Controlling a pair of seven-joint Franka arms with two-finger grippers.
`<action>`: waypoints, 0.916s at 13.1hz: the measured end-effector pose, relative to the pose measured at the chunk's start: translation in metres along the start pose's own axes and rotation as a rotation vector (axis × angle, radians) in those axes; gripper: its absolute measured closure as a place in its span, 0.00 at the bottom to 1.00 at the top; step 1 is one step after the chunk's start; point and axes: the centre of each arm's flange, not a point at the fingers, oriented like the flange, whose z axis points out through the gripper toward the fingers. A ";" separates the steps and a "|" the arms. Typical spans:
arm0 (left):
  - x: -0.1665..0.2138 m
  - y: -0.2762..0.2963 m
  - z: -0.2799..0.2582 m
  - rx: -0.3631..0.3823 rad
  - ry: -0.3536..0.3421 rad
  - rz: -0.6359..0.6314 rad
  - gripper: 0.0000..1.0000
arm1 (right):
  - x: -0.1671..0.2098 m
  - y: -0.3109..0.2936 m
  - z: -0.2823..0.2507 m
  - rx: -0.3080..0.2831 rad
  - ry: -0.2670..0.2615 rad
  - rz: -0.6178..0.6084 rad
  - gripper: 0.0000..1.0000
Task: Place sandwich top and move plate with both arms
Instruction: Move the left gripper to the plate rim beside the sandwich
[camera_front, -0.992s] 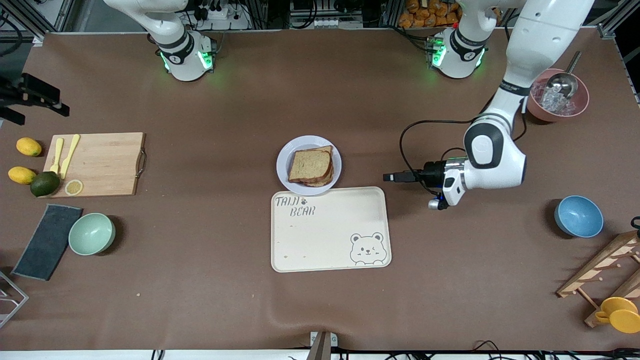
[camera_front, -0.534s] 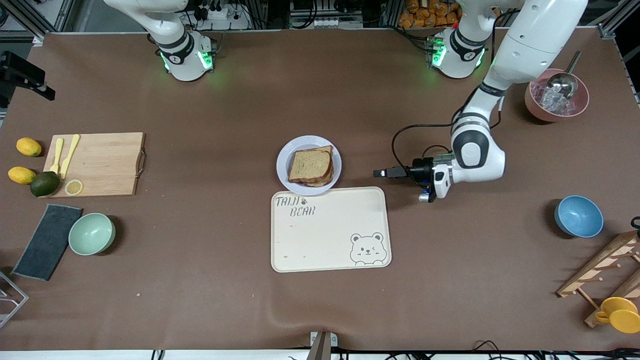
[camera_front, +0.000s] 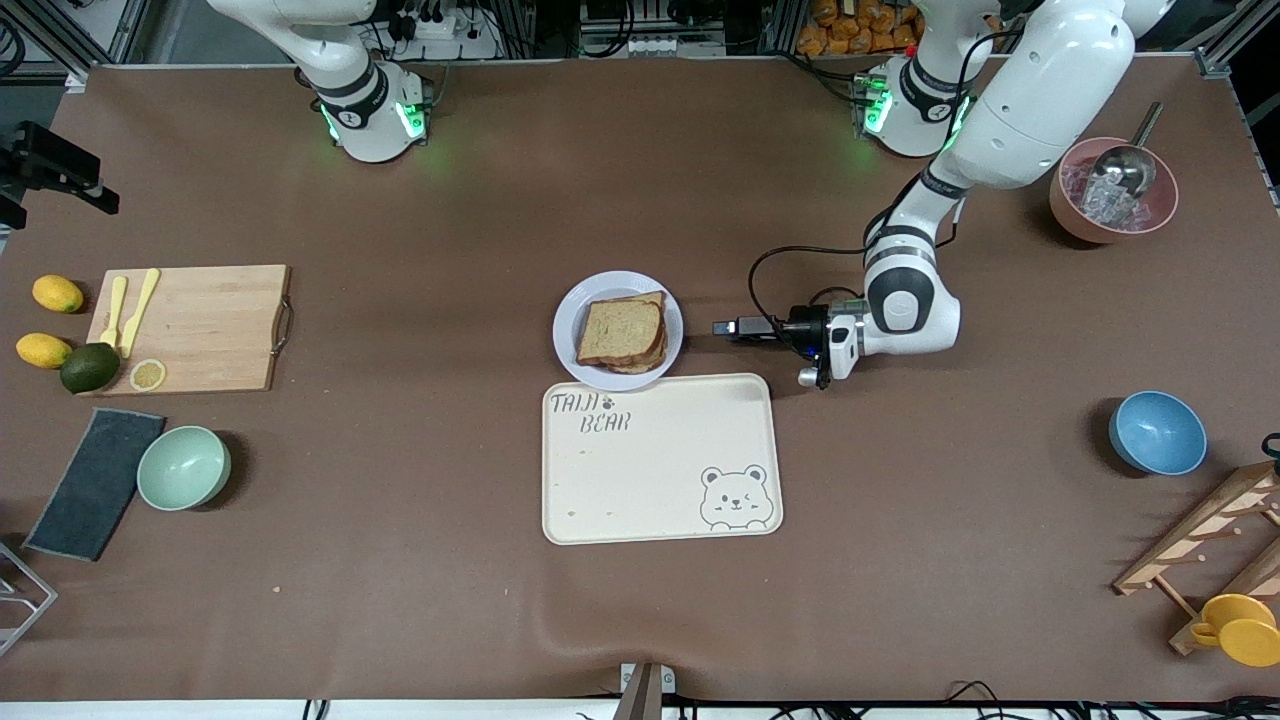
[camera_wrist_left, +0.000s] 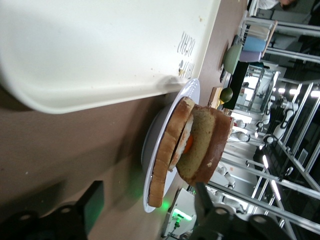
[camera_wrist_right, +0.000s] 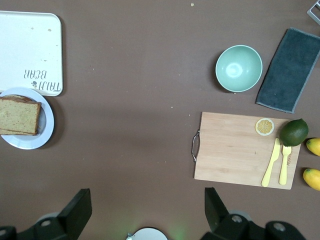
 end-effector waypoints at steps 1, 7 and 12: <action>-0.001 -0.001 0.003 -0.003 -0.005 0.023 0.28 | 0.003 0.001 0.003 0.000 0.001 0.001 0.00; -0.010 -0.003 0.027 -0.063 0.019 0.107 0.33 | 0.011 0.007 0.012 0.000 -0.006 0.010 0.00; -0.010 -0.011 0.044 -0.077 0.013 0.125 0.35 | 0.014 0.011 0.016 0.000 -0.009 0.015 0.00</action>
